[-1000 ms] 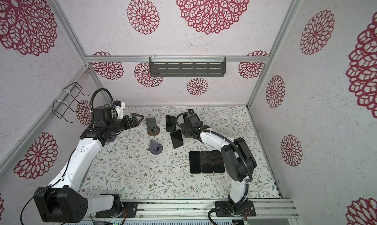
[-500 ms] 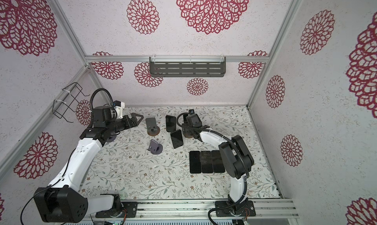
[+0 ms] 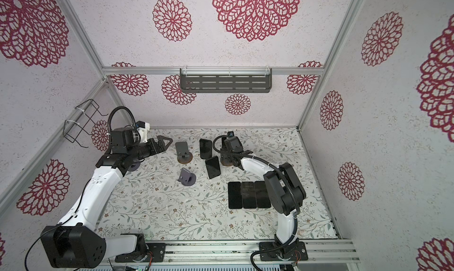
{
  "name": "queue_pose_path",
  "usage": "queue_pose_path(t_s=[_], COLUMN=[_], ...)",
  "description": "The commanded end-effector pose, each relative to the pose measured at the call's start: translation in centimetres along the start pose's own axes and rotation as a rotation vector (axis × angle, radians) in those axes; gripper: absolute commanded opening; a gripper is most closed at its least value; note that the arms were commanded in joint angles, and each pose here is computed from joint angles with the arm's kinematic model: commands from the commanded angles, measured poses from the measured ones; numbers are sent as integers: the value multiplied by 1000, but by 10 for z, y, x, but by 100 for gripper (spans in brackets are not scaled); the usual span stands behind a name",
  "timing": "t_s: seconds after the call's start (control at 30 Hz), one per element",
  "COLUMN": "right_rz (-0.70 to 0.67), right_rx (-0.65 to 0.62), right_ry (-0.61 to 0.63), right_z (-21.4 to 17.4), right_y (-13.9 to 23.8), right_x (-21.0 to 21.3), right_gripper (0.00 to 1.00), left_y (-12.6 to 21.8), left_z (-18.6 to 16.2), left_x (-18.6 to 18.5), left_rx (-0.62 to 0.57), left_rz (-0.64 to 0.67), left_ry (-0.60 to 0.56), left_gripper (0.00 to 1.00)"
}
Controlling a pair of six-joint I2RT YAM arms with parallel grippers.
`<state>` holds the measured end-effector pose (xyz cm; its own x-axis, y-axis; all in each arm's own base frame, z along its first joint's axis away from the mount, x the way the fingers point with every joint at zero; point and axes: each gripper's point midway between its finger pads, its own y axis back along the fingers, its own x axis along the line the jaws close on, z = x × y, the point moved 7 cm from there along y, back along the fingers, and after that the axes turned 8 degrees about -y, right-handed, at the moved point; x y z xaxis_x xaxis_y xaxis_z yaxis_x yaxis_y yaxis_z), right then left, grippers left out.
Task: Remove the phone from the phone stand
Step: 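Close the right gripper on the black phone on the wooden-based stand, then lift the black phone off the stand with the right gripper while the left approaches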
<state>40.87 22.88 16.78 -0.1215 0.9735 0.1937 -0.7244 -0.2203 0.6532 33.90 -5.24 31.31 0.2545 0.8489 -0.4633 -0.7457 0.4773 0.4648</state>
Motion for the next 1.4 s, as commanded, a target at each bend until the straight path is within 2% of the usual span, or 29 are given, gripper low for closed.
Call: queue_pose_path(t_s=[0.0, 0.43, 0.6, 0.67, 0.73, 1.03, 1.2, 1.37], right_rz=[26, 57, 57, 77, 105, 261, 363, 429], right_rx=[-68, -89, -69, -46, -13, 148, 169, 207], right_ry=[-19, 12, 33, 44, 45, -5, -26, -19], right_z=[29, 46, 40, 34, 26, -16, -29, -40], right_y=[29, 77, 101, 114, 127, 181, 198, 203], right_x=[3, 3, -5, -8, -13, -48, -58, -58], right_gripper=[68, 69, 69, 68, 67, 64, 62, 61], left_y=[1, -3, -3, -7, -14, -62, -87, -103], left_z=[4, 2, 2, -1, -8, -62, -87, -100], left_x=[0, 3, -2, -9, -29, -161, -200, -223], left_rx=[-26, -19, -18, -8, 27, 161, 203, 226], left_rz=[-13, -21, -53, -74, -123, -449, -554, -602], left_ry=[-9, 8, -14, -32, -54, -105, -96, -96], left_gripper=[98, 98, 99, 97, 94, 80, 74, 71])
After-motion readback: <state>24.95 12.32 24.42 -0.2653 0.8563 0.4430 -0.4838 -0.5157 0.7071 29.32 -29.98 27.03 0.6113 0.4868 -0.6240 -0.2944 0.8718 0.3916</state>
